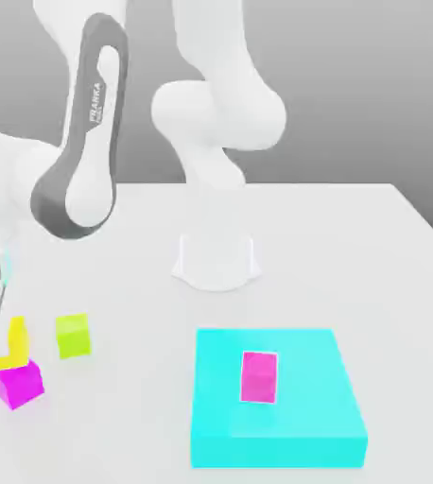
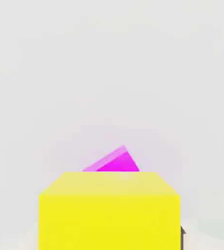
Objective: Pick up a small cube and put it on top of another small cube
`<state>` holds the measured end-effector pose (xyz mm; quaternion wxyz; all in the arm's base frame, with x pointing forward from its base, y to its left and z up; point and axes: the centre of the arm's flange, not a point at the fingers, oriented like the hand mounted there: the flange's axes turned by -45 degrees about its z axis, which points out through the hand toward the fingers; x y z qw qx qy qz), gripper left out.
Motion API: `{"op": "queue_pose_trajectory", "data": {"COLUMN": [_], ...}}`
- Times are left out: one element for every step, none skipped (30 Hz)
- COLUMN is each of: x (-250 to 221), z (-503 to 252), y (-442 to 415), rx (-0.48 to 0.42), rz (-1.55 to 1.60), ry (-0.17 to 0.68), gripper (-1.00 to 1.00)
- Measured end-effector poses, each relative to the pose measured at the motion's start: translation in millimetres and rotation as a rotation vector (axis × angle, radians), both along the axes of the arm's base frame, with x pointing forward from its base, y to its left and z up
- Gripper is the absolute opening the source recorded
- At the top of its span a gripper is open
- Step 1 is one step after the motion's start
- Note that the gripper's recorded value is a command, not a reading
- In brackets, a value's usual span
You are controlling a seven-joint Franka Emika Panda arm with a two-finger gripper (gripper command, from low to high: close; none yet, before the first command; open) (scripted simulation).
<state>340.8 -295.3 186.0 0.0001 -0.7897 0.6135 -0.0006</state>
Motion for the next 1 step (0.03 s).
{"op": "queue_pose_trajectory", "data": {"x": [0.0], "z": [0.0], "y": [0.0], "rx": [0.0], "rz": [0.0], "ry": [0.0], "gripper": [1.0]}}
